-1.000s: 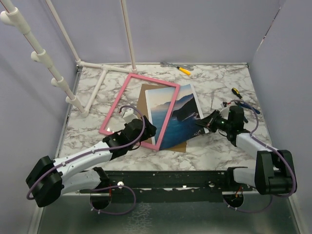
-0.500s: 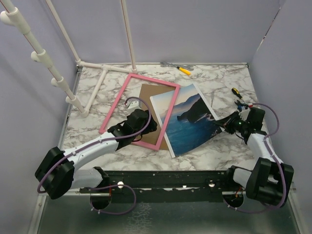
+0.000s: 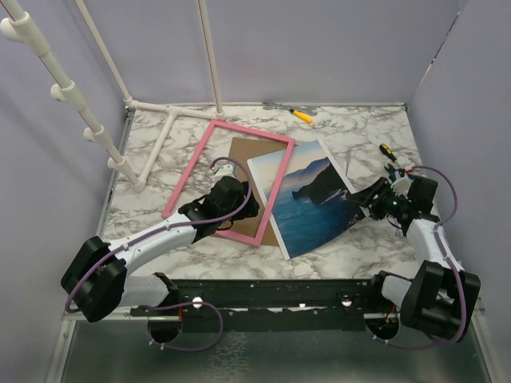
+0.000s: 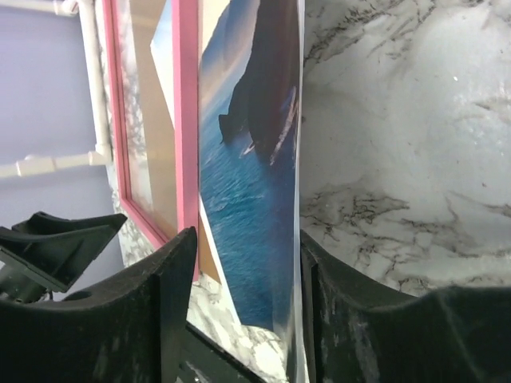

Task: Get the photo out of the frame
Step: Move the photo to the center of the board.

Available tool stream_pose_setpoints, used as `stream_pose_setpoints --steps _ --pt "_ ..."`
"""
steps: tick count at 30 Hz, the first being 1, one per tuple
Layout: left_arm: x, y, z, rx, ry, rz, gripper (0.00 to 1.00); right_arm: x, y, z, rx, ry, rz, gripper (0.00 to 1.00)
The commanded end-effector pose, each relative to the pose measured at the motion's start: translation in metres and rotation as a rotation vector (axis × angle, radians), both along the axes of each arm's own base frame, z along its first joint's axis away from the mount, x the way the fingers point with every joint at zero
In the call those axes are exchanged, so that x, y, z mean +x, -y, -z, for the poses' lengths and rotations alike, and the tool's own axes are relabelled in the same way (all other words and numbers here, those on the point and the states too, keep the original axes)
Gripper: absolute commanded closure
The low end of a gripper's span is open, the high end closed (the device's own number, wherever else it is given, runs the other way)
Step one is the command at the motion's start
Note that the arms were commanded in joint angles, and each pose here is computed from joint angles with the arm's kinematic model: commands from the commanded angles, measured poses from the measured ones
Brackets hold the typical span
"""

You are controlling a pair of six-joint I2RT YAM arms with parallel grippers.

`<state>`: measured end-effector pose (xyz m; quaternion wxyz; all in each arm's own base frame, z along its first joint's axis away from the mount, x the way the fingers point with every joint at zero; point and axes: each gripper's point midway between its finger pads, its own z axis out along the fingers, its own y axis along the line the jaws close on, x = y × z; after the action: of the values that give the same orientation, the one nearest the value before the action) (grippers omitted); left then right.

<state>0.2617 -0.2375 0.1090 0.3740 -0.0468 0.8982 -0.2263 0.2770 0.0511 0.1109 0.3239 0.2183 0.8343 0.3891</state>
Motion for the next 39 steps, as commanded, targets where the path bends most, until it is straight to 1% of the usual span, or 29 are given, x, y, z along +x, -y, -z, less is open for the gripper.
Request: stream_pose_setpoints --steps 1,4,9,12,13,15,17,18,19,21,22,26,28,31,35,39 --pt "0.001 0.008 -0.007 -0.006 0.008 0.053 0.28 -0.002 -0.002 0.005 0.006 -0.010 -0.036 0.42" --pt "0.000 0.008 -0.005 -0.004 0.006 0.059 0.28 -0.002 0.000 0.020 0.008 -0.060 -0.028 0.40" --pt "-0.003 0.010 -0.002 0.000 0.000 0.085 0.28 -0.007 -0.001 0.040 0.023 -0.107 -0.022 0.39" --pt "-0.009 0.023 -0.002 -0.027 -0.011 0.166 0.28 -0.009 -0.004 0.045 0.023 -0.122 -0.028 0.40" --pt "-0.012 0.029 -0.003 -0.047 -0.012 0.200 0.28 -0.010 -0.005 0.047 0.024 -0.128 -0.030 0.44" --pt "-0.024 0.044 -0.006 -0.088 -0.015 0.276 0.28 -0.011 -0.006 0.051 0.029 -0.140 -0.031 0.54" --pt "-0.039 0.058 -0.009 -0.104 -0.001 0.322 0.27 -0.011 -0.006 0.054 0.031 -0.150 -0.033 0.60" --pt "-0.047 0.065 -0.011 -0.108 0.009 0.346 0.26 -0.011 -0.006 0.054 0.031 -0.149 -0.033 0.64" --pt "-0.055 0.071 -0.011 -0.112 0.016 0.369 0.25 -0.010 -0.006 0.055 0.030 -0.150 -0.034 0.71" --pt "-0.063 0.075 -0.007 -0.099 0.024 0.372 0.24 -0.008 -0.004 0.054 0.023 -0.150 -0.029 0.96" --pt "-0.065 0.075 -0.005 -0.094 0.020 0.371 0.23 -0.006 -0.002 0.054 0.015 -0.152 -0.021 0.99" --pt "-0.063 0.078 -0.009 -0.111 0.043 0.368 0.22 0.002 0.012 0.045 -0.047 -0.147 0.060 0.99" --pt "-0.062 0.077 -0.012 -0.110 0.056 0.366 0.22 0.007 0.024 0.033 -0.105 -0.120 0.123 1.00" --pt "-0.059 0.073 -0.016 -0.101 0.072 0.346 0.22 0.009 0.048 0.008 -0.214 -0.079 0.252 1.00" --pt "-0.053 0.064 -0.013 -0.061 0.081 0.302 0.21 0.007 0.080 -0.030 -0.350 0.010 0.432 0.99" --pt "-0.038 0.051 -0.011 0.001 0.086 0.223 0.21 -0.002 0.114 -0.043 -0.432 -0.006 0.637 0.99"
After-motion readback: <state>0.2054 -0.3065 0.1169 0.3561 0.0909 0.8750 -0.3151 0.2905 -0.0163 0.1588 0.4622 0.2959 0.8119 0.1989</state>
